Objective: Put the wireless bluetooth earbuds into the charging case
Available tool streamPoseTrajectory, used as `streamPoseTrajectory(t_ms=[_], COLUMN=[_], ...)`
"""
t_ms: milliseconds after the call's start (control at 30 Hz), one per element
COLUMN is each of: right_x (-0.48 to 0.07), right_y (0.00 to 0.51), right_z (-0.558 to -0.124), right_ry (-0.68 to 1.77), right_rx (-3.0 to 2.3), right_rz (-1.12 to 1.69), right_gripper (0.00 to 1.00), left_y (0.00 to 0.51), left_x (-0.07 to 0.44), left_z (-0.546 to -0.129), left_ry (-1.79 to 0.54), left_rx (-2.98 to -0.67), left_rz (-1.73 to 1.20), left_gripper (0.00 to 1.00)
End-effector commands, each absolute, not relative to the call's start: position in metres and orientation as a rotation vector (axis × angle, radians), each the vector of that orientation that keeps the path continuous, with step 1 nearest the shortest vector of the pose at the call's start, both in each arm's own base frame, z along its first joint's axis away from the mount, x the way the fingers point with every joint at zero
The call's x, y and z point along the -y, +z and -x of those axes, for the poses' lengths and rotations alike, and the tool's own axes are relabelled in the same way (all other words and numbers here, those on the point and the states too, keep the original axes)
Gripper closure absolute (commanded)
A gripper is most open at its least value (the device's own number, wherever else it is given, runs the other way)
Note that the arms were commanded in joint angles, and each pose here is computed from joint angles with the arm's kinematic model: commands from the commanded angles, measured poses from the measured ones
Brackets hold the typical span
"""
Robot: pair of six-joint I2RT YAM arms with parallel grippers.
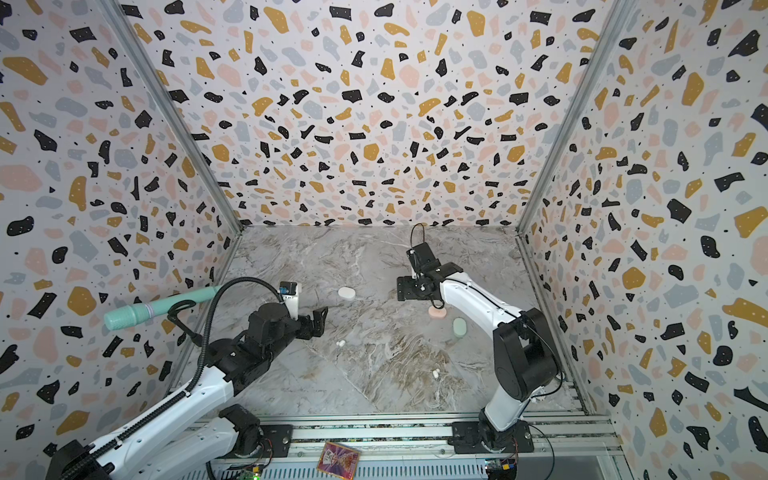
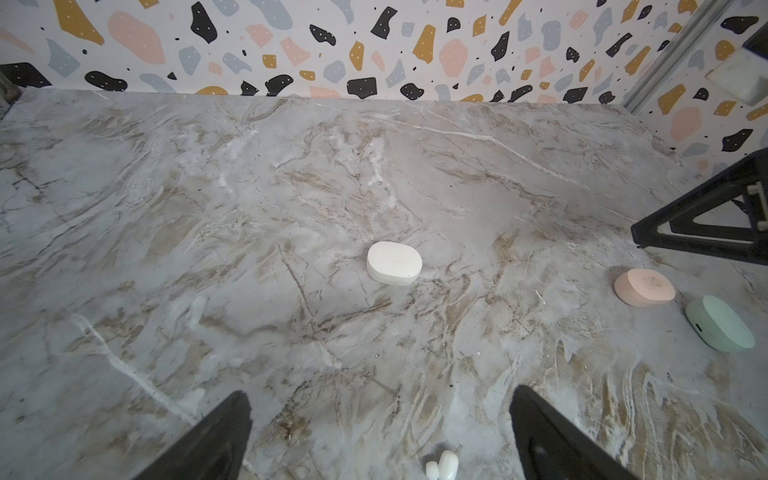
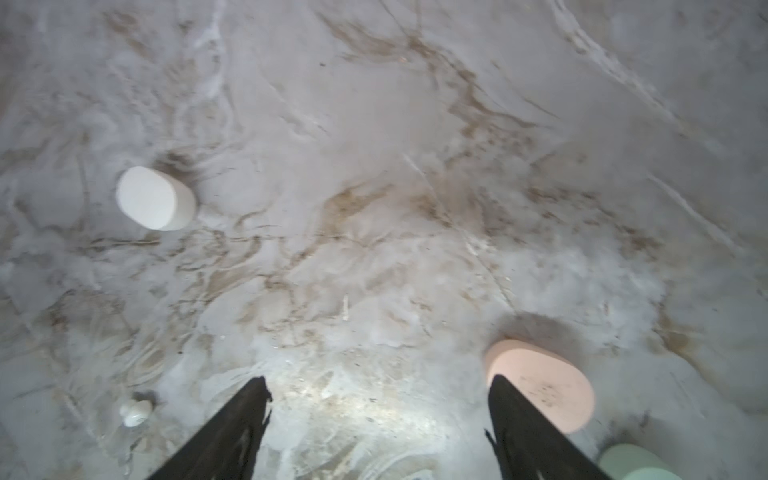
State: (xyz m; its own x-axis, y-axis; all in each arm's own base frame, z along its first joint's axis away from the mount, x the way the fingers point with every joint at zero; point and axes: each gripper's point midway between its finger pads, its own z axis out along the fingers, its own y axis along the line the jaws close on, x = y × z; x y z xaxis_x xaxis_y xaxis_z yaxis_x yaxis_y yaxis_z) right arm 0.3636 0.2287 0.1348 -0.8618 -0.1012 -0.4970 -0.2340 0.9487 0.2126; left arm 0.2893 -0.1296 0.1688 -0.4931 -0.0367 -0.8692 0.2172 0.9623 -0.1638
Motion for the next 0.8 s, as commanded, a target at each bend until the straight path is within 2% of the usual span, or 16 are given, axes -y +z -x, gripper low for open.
streamPoseTrajectory(t_ms=[0, 233, 367, 700, 767], right_x=[-0.268, -0.351, -0.388, -0.445, -0.45], right_y=[0.137, 0.126, 0.123, 0.088, 0.08], right_z=[-0.367, -0.389, -0.409, -0.436, -0.437], right_ry=[0.441, 0.518, 0.579, 0.617, 0.614], right_rx=[-2.572, -2.497, -2.446, -2.441, -2.45], right_rz=[0.327, 0.497, 0.532, 0.651, 0.67], right_gripper=[0.15, 0.14, 0.18, 0.32, 0.38], left_y=[0.189, 0.188, 0.188, 0.187, 0.187], left_x=[0.129, 0.128, 0.129, 0.133, 0.134], left_z=[-0.293, -0.29, -0.291, -0.29, -0.29], left_ry=[-0.348, -0.368, -0.377, -0.404, -0.407], left_rx=[-2.019, -2.017, -2.016, -2.016, -2.013], left_rz=[-0.086, -0.074, -0.075, -0.087, -0.086], left_gripper=[0.02, 0.02, 0.02, 0.02, 0.02])
